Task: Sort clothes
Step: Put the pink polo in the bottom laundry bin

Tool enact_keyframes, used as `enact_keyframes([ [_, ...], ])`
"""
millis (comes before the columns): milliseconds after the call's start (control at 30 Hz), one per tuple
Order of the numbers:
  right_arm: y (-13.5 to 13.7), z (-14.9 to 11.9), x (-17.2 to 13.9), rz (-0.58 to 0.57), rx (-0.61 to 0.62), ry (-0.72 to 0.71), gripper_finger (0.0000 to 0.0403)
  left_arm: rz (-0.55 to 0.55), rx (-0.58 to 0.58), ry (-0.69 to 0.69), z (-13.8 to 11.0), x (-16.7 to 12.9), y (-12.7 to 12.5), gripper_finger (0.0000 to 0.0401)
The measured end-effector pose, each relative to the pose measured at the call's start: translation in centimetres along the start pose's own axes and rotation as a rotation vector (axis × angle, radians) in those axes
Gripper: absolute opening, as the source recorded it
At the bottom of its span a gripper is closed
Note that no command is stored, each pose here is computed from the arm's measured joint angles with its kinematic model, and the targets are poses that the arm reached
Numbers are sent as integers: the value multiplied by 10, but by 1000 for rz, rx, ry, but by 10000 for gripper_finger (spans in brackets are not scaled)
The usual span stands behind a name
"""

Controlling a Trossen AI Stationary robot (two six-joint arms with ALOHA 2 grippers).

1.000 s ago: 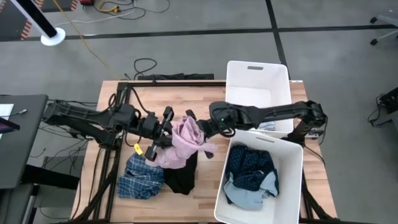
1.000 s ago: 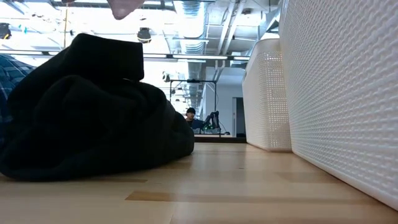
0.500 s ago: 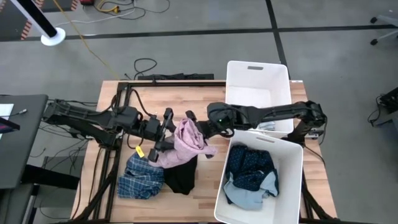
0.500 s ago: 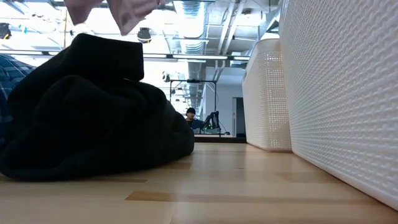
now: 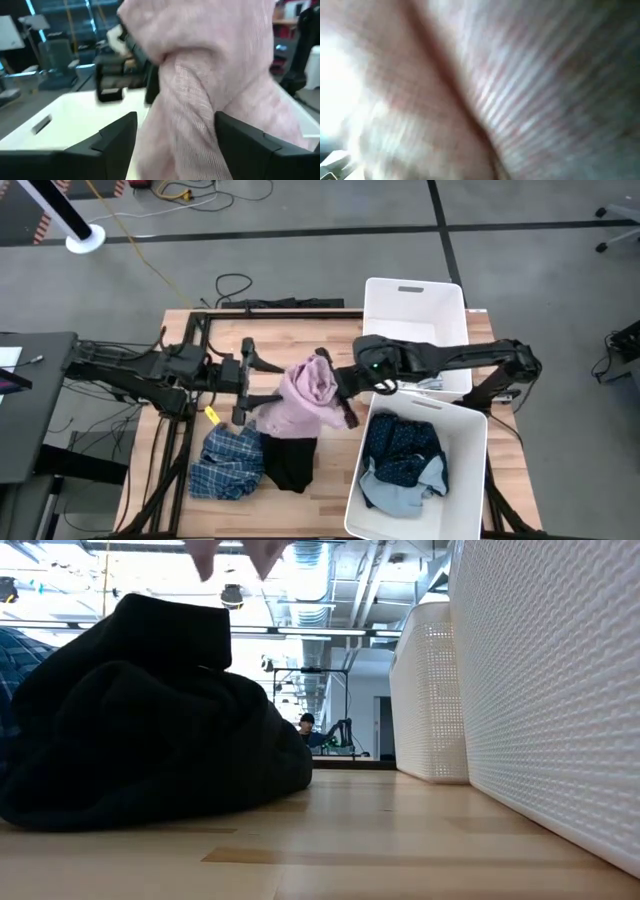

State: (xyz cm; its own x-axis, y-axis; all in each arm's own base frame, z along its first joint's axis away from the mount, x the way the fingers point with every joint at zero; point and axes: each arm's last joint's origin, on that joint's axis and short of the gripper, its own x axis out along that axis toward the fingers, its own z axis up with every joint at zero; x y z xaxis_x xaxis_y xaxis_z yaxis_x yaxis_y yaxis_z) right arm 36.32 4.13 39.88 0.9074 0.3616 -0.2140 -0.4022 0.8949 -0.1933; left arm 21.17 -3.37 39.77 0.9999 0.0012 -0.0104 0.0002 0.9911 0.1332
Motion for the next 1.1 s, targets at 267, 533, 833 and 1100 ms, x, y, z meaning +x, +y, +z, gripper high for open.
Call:
enact_keyframes([
  [267,6,20,-31,7,-42,-33,37,86,-23,147,-8,-26,5,259],
  [533,23,31,-61,20,-57,19,36,87,-93,258,-17,-38,6,259],
  [833,50,36,-100,88,-85,113,36,86,-145,333,-30,-36,4,259],
  [1100,83,35,-135,155,-77,239,36,94,-189,389,-37,-33,2,259],
])
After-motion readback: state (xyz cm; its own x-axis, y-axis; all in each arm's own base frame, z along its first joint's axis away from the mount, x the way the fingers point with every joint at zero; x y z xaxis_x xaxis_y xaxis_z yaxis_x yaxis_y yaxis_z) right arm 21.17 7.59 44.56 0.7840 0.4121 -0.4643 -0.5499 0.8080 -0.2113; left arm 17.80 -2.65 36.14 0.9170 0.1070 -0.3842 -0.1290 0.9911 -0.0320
